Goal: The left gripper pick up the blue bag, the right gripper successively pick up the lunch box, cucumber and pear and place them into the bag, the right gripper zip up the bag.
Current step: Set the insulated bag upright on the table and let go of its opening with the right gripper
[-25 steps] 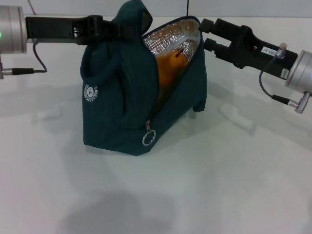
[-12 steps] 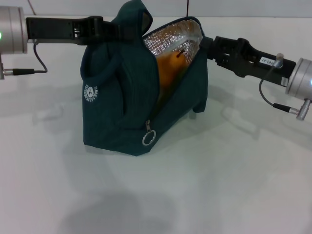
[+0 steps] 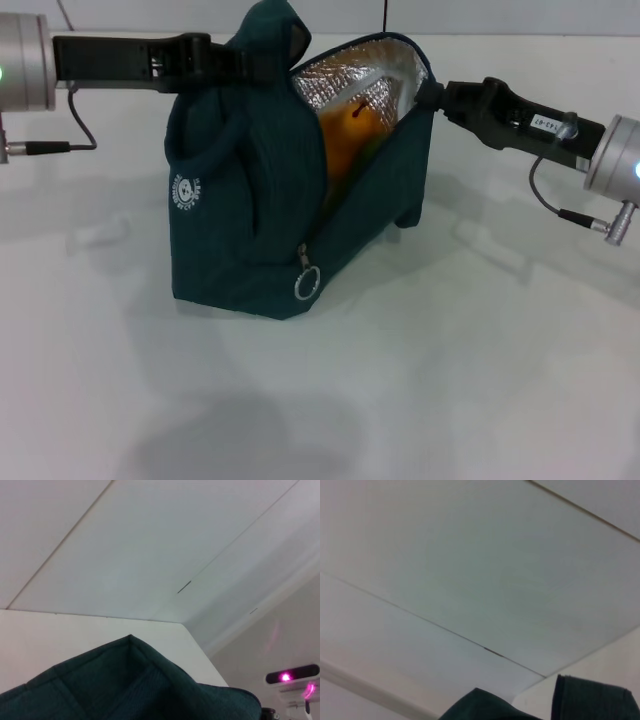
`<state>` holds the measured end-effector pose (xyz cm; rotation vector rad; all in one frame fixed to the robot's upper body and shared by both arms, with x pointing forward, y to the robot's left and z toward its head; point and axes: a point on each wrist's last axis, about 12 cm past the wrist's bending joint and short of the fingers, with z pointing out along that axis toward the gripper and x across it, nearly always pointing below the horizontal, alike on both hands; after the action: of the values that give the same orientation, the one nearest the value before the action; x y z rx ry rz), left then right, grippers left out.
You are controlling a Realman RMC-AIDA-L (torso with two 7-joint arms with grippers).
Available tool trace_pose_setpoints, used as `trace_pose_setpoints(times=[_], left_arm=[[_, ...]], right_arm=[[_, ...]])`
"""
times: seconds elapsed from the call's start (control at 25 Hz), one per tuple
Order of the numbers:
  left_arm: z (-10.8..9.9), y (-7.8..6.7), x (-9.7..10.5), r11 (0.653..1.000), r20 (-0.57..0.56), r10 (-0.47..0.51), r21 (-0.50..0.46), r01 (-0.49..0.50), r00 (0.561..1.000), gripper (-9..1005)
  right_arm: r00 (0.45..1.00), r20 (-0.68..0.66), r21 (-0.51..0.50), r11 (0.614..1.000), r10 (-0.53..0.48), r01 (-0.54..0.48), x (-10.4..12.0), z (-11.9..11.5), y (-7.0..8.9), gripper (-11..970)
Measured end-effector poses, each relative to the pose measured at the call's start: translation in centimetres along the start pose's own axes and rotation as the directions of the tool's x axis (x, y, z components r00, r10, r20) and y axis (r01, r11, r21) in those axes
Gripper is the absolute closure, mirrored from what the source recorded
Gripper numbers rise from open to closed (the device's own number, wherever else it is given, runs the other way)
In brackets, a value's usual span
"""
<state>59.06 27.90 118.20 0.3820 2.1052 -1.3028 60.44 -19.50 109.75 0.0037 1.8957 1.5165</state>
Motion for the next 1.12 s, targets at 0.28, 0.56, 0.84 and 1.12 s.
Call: trace_pose_setpoints(times=[0.28,0.56,0.84,1.12], left_arm=[[0.0,-0.1,0.1,1.000,-0.002,-0.009,0.007,0.009,1.000,902],[0.6,-0.6,0.8,0.994,-0.007,-0.058,0.089,0.058,0.998,901],[2.9,0.5,3.3,0.981,-0.039,-0.146,0.121,0.150,0.988,899],[3.5,1.2,4.7,0.977,-0.053,-0.182,0.103,0.187,0.982,898]], right_arm=[[0.985,0.038,-0.084,0.981,-0.170,0.173,-0.6,-1.1,1.3,935],[0.942,0.091,-0.257,0.907,-0.322,0.335,-0.6,-4.1,4.1,928],[0.950,0.079,-0.285,0.906,-0.302,0.312,1.1,-6.3,3.4,896],[0.948,0.083,-0.280,0.905,-0.308,0.319,2.0,-7.0,2.8,865]])
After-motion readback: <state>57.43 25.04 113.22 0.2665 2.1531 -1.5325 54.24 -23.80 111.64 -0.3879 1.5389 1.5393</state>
